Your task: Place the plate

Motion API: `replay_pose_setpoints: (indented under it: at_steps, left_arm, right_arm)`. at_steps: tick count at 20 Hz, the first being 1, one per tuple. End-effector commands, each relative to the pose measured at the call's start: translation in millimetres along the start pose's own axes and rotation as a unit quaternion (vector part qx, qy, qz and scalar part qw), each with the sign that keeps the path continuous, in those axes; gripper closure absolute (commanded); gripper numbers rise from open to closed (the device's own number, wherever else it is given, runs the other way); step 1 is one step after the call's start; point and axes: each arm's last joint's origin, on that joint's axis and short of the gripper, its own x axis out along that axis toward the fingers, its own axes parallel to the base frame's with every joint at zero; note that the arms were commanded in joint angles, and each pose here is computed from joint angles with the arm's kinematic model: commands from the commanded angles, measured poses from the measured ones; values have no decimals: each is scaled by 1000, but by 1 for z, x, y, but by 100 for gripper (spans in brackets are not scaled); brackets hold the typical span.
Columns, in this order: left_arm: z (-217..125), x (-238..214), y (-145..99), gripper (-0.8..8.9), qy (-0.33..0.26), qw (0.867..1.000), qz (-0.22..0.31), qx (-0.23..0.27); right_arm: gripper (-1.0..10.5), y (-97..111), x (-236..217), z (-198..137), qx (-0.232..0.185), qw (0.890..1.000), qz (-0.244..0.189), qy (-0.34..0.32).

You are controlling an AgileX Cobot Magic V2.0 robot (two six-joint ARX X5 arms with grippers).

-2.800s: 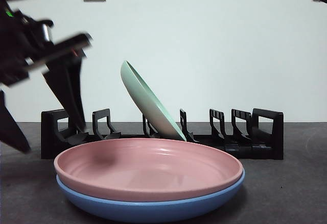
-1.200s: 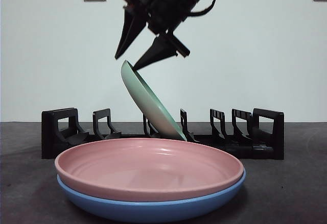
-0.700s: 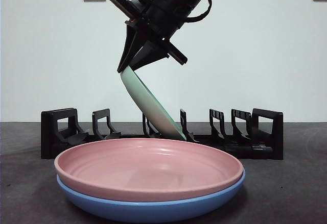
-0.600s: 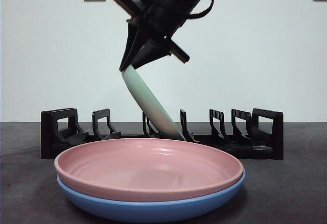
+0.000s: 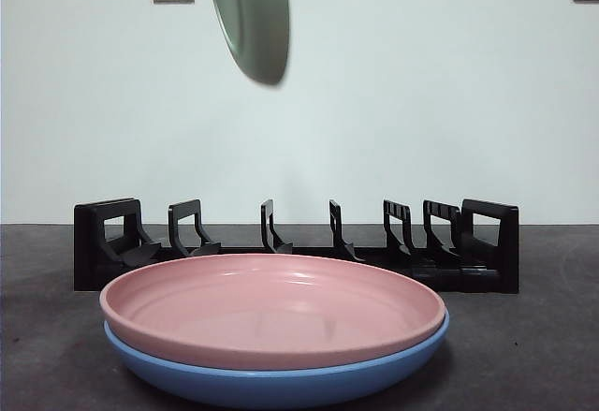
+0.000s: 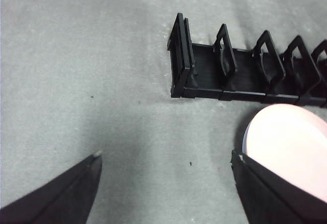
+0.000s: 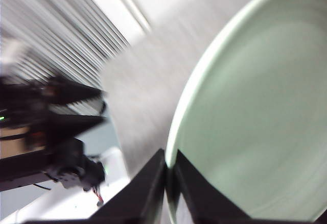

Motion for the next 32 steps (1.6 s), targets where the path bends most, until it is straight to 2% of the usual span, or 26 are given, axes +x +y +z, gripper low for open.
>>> replay_pose_setpoints:
  at_steps: [1,6,8,10,12,14,15,17,20,24,29,32]
  left_arm:
    - [2,-1,-1,408,-11,1000,-1,-13]
    - [3,-1,-1,408,-11,1000,-1,-18]
    - [2,-1,-1,408,-11,1000,-1,-28]
    - [2,-1,-1,408,-11,1000,-1,-29]
    - [2,-1,-1,408,-10,999,-1,-36]
    - [2,-1,0,408,-9,999,-1,-38]
    - [2,-1,0,408,-9,999,-1,-39]
    - [2,-1,0,408,-9,999,-1,-39]
    - [2,-1,0,408,-9,999,-1,-39]
    - [2,-1,0,408,-9,999,-1,-39]
    - [2,-1,0,408,-10,999,-1,-37]
    - [2,-1,0,408,-12,999,7,-33]
  right_arm:
    - [938,22,-18,-19,-60,997,7,-44]
    - [938,32,-36,-101,-91,992,-33,-84]
    - [938,37,-38,-133,-137,986,-50,-84]
    - [938,44,-37,-160,-199,975,-87,-52]
    - [938,52,-34,-180,-257,960,-107,13]
    - [938,62,-29,-193,-321,937,-114,75]
    - [938,68,-24,-198,-356,923,-110,100]
    - [936,78,-12,-205,-389,907,-94,134]
    - [933,85,13,-216,-396,894,-60,202]
    - [932,84,46,-218,-378,879,-54,287]
    - [932,85,72,-207,-371,869,-54,324]
    - [932,81,88,-211,-365,859,-54,354]
